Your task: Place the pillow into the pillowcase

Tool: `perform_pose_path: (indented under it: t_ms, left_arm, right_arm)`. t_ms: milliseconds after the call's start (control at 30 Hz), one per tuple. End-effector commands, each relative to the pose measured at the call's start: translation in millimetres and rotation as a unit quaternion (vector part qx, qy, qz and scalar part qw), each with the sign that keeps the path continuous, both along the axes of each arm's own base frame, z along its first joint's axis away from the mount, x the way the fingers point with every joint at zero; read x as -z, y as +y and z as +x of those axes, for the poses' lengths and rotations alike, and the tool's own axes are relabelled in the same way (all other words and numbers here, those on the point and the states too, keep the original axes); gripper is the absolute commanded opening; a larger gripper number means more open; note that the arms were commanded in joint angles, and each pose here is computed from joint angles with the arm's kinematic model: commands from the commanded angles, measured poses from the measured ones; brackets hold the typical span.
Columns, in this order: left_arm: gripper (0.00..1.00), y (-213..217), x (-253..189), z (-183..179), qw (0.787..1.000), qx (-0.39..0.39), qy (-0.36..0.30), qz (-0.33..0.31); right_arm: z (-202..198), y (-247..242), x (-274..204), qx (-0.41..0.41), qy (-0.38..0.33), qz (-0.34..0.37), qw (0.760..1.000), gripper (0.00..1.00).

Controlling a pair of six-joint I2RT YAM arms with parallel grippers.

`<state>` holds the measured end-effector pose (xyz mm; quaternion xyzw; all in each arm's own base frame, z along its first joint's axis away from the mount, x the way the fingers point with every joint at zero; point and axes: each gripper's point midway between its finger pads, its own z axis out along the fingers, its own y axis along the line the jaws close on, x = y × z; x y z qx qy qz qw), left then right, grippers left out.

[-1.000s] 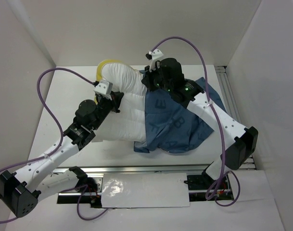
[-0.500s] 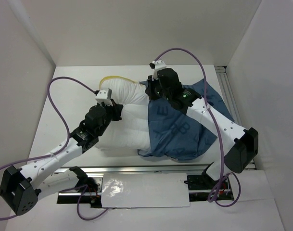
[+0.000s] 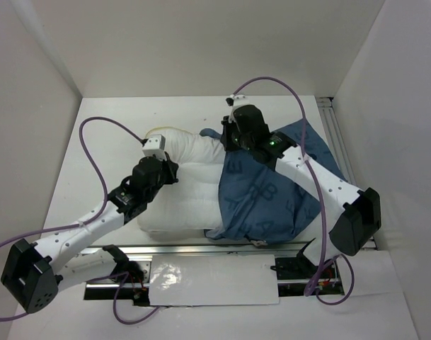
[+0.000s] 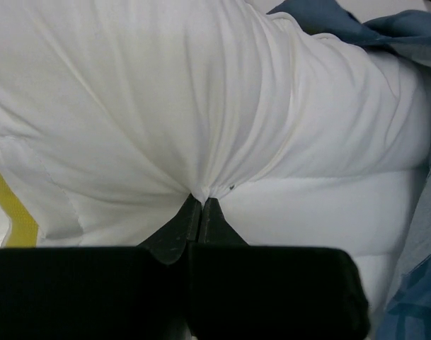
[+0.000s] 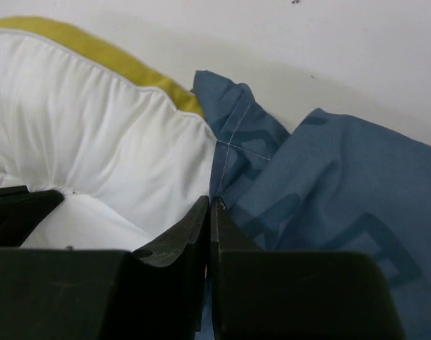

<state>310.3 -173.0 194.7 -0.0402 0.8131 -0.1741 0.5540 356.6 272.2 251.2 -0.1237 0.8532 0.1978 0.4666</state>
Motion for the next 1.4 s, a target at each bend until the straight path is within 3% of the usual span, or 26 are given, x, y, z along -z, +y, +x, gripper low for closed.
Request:
perform_pose_path:
  t_ms: [0, 33, 233, 367, 500, 700, 933, 1067, 1200, 1367]
  left_arm:
    - [0.0, 2, -27, 7, 0.999, -0.012, -0.044, -0.028]
    - [0.0, -1, -33, 6, 0.998, -0.005, -0.052, -0.036]
    - [0.0, -20, -41, 2, 0.994, 0.056, -0.078, -0.048]
    - [0.0, -50, -82, -11, 0.974, 0.142, -0.162, -0.062]
    - [0.0, -69, -133, -16, 0.956, 0.172, -0.223, -0.084]
    - [0.0, -80, -189, -11, 0.932, 0.174, -0.292, -0.124]
    - [0.0, -89, -192, 1, 0.93, 0.162, -0.289, -0.162]
    - [0.0, -75, -186, 13, 0.937, 0.108, -0.288, -0.168]
    - [0.0, -75, -195, 18, 0.934, 0.102, -0.304, -0.154]
    - [0.0, -87, -204, 31, 0.931, 0.107, -0.318, -0.143]
  right_arm:
    - [-2, -10, -33, 0.017, -0.034, 0.028, 0.999, 0.08]
    - [-2, -10, -33, 0.017, -0.034, 0.028, 0.999, 0.0]
    - [5, 7, -59, -0.024, -0.072, 0.063, 0.995, 0.0]
    - [13, 49, -57, -0.101, -0.056, 0.087, 0.989, 0.0]
    - [11, 87, -67, -0.159, -0.042, 0.108, 0.98, 0.0]
    - [-27, 133, -94, -0.233, -0.051, 0.15, 0.96, 0.0]
    - [-51, 162, -159, -0.31, -0.072, 0.227, 0.92, 0.0]
    - [-62, 160, -200, -0.33, -0.083, 0.237, 0.91, 0.0]
    - [-76, 161, -207, -0.348, -0.063, 0.244, 0.903, 0.0]
    - [-82, 172, -172, -0.362, 0.007, 0.253, 0.897, 0.0]
